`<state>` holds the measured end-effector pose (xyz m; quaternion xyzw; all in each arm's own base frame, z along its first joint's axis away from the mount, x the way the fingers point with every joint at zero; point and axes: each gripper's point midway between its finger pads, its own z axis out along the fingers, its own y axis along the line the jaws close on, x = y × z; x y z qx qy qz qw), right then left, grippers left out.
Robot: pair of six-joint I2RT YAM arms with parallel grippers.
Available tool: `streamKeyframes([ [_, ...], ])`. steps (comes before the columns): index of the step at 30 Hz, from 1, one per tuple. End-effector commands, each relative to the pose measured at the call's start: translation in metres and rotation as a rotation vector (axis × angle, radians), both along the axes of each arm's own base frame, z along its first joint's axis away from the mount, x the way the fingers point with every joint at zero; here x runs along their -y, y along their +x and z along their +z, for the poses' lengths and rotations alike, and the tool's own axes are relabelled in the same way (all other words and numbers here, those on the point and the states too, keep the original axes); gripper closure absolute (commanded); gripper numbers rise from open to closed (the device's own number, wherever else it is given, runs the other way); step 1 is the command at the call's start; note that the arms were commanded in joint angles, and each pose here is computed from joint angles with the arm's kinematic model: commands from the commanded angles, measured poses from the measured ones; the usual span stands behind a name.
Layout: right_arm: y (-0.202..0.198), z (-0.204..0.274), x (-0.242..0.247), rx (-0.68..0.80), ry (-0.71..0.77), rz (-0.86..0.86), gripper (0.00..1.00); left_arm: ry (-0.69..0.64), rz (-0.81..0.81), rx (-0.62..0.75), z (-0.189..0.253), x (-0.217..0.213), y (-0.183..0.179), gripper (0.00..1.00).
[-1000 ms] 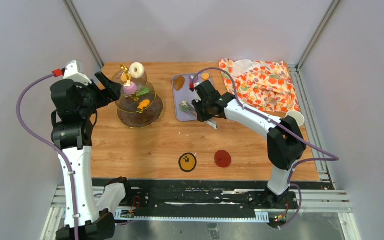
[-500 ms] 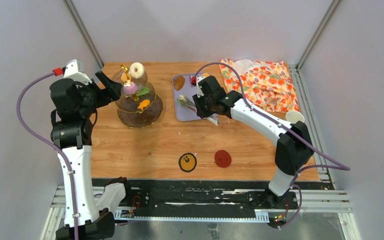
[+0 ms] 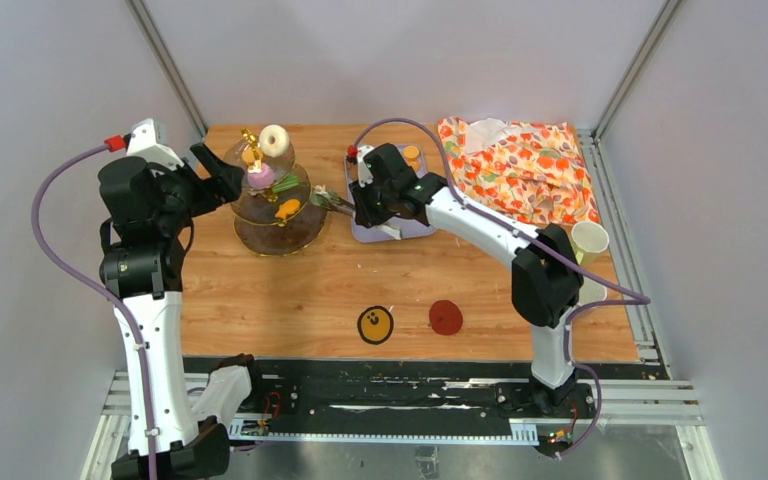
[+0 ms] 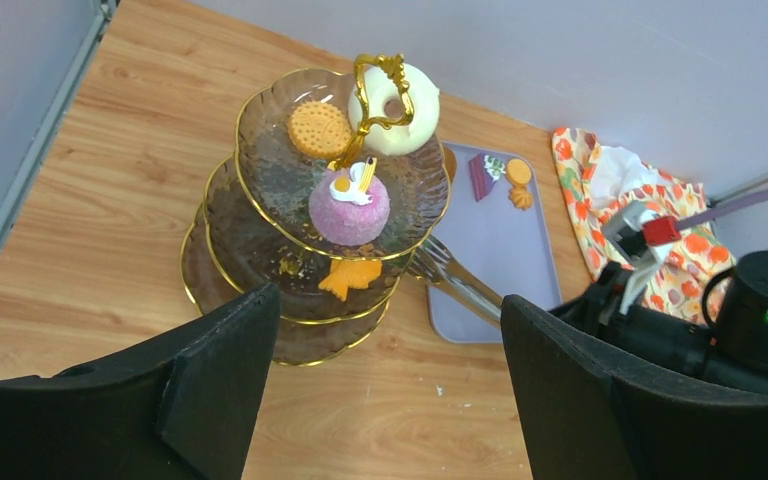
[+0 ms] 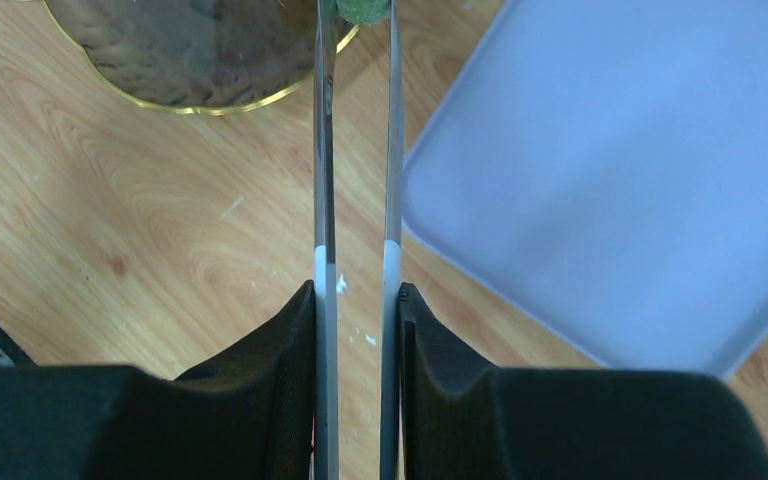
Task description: Serve the afternoon tea
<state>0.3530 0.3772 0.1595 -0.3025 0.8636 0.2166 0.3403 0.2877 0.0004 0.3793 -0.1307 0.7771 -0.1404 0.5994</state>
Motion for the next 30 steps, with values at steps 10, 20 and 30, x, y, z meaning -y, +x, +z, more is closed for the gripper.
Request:
streamKeyframes([
  [10, 0.024, -0.007, -0.078, 0.017, 0.131, 0.068, 0.93, 0.015, -0.013, 0.027, 0.012, 0.002, 0.0, 0.15],
  [20, 0.04, -0.022, -0.108, 0.017, 0.18, 0.08, 0.76, 0.019, -0.003, 0.024, 0.011, 0.001, -0.002, 0.15],
  [30, 0.031, -0.014, -0.111, 0.015, 0.183, 0.108, 0.57, 0.023, -0.009, 0.031, 0.013, 0.002, -0.004, 0.15],
])
